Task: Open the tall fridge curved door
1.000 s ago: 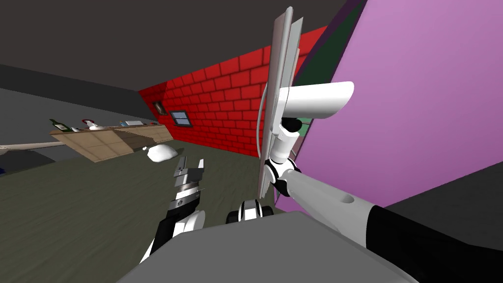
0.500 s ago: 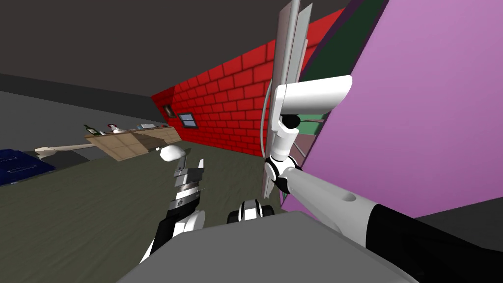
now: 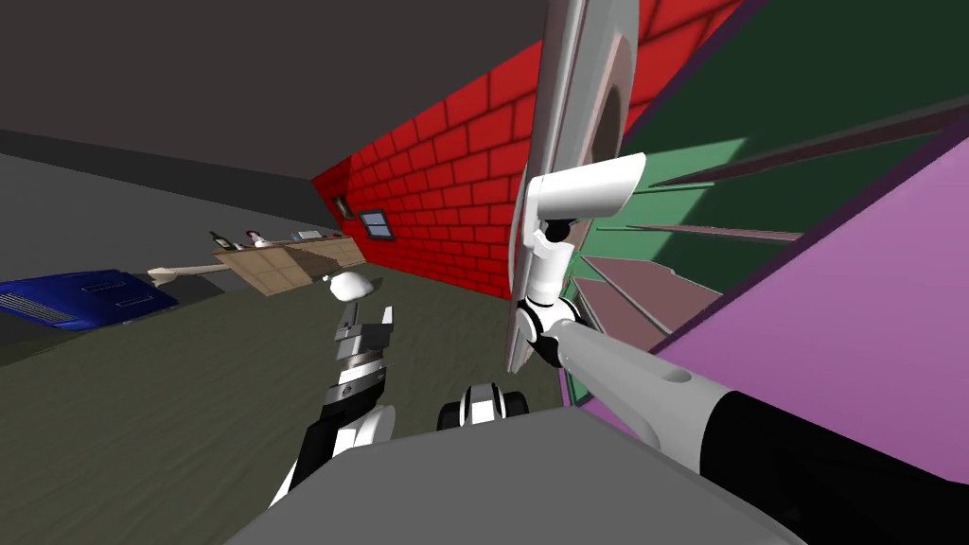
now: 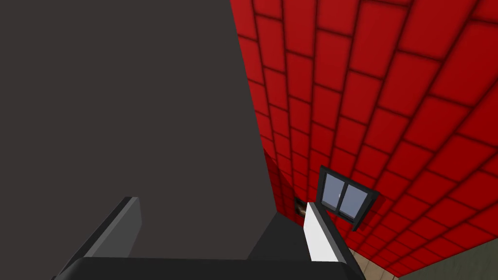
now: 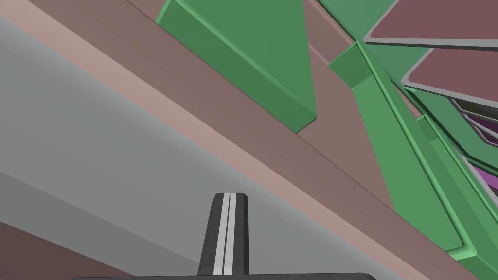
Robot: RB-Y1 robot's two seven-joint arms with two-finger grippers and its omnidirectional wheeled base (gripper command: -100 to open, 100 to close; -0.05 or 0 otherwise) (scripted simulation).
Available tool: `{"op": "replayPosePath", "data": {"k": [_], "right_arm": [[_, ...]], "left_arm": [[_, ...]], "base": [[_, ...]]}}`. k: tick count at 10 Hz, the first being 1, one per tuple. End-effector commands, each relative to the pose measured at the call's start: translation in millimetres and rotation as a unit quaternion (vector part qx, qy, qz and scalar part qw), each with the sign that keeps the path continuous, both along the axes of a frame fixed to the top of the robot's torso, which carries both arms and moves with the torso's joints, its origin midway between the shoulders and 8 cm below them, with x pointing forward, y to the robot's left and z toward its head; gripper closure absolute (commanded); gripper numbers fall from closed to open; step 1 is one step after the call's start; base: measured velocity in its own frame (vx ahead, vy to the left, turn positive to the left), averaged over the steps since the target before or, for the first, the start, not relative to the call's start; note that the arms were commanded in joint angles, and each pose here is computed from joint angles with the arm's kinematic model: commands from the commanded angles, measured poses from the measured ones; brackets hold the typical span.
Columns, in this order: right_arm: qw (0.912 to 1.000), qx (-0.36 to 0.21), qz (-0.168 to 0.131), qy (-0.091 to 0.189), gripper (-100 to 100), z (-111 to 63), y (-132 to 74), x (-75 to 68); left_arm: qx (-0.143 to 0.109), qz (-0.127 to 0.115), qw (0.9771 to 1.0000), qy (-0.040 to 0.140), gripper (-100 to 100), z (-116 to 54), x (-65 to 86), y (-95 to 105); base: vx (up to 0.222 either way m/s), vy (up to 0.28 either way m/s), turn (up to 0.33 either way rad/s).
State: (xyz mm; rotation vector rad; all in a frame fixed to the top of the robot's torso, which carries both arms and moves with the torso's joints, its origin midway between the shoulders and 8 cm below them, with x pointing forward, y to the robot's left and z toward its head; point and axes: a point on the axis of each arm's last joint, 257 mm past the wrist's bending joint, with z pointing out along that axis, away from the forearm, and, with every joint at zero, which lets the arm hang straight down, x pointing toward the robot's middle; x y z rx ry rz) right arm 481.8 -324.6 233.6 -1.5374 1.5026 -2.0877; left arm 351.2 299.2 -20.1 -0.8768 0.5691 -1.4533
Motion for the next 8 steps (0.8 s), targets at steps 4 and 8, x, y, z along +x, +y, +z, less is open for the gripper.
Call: {"op": "replayPosePath", "data": {"k": [4,8], "right_arm": [[0.9949,-0.010,-0.100,0.003,100,3.2,-60.8,-6.6],[0.9885,-0.019,-0.150,0.005,100,6.0,-89.8,-12.6]], "left_arm": [[0.000,0.000,1.0000,0.000,0,0.0,0.0,0.0],[0.000,0.000,1.0000,0.000,0,0.0,0.0,0.0]], "base": [[0.147,0.215,0.136],[0.124,0.157,0.120]]}}
